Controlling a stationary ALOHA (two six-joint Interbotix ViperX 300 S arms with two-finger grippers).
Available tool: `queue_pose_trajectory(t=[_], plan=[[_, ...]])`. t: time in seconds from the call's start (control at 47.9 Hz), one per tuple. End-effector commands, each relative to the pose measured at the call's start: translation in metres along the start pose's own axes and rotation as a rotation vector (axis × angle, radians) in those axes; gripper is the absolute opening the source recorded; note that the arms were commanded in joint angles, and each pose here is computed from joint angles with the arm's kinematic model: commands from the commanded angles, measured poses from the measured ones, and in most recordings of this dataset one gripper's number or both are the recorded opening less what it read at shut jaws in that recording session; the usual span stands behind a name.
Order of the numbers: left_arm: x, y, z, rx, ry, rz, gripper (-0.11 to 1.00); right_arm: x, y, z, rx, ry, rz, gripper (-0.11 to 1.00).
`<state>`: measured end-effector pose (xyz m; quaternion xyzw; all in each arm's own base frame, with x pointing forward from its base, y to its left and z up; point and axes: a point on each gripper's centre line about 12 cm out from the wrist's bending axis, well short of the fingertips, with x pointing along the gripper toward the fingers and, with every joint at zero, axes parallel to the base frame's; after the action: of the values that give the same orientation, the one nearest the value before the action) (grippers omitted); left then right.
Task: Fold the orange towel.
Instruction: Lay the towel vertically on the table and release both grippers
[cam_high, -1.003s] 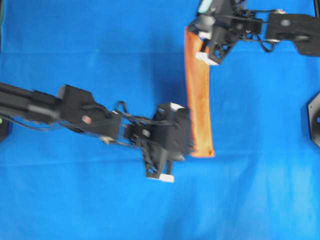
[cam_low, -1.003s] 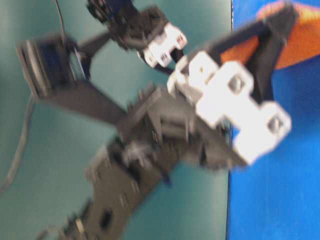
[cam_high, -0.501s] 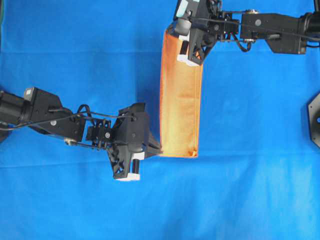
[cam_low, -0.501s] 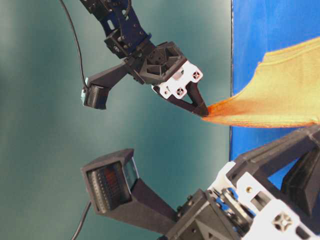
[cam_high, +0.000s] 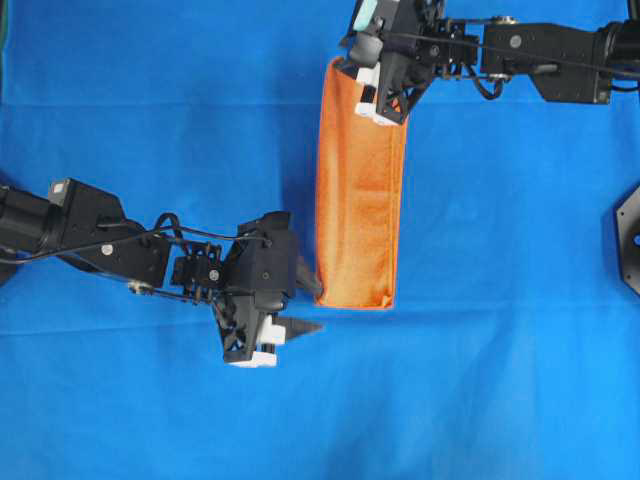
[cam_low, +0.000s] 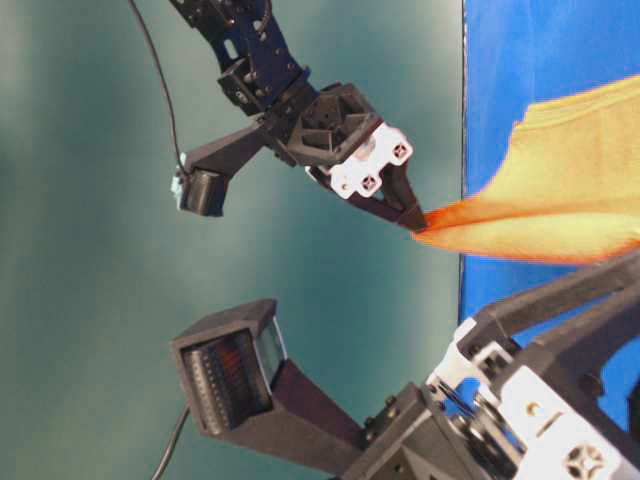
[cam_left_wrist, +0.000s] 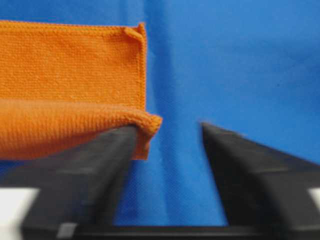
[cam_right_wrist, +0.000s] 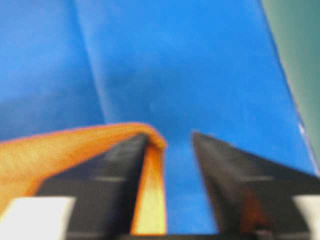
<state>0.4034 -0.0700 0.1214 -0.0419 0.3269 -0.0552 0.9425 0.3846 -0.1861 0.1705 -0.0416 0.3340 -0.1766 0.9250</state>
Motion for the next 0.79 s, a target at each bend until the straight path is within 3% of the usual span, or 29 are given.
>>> queue_pose_trajectory(t=[0.0, 0.042, 0.104, 0.334, 0.585, 0.668, 0.773], plan=[[-0.009, 0.001, 0.011, 0.002, -0.019, 0.001, 0.61, -0.008, 0.0, 0.012, -0.003, -0.038, -0.002, 0.56], [-0.012, 0.001, 0.011, 0.001, -0.004, 0.004, 0.72, -0.009, 0.0, 0.011, -0.004, -0.031, -0.003, 0.63], [-0.019, 0.002, 0.014, -0.002, 0.017, 0.008, 0.84, -0.011, -0.001, 0.012, -0.003, -0.027, -0.009, 0.62], [-0.058, 0.0, 0.036, -0.001, 0.039, 0.01, 0.68, -0.032, 0.003, 0.023, -0.017, -0.059, -0.013, 0.59], [-0.11, 0.018, 0.047, -0.017, 0.009, 0.048, 0.68, -0.081, 0.013, 0.028, -0.01, -0.137, -0.002, 0.58], [-0.124, 0.028, 0.05, -0.022, -0.042, 0.07, 0.68, -0.099, 0.018, 0.021, -0.005, -0.156, 0.009, 0.58], [-0.135, 0.047, 0.046, -0.034, -0.108, 0.113, 0.68, -0.123, 0.025, 0.007, 0.043, -0.194, 0.036, 0.58]])
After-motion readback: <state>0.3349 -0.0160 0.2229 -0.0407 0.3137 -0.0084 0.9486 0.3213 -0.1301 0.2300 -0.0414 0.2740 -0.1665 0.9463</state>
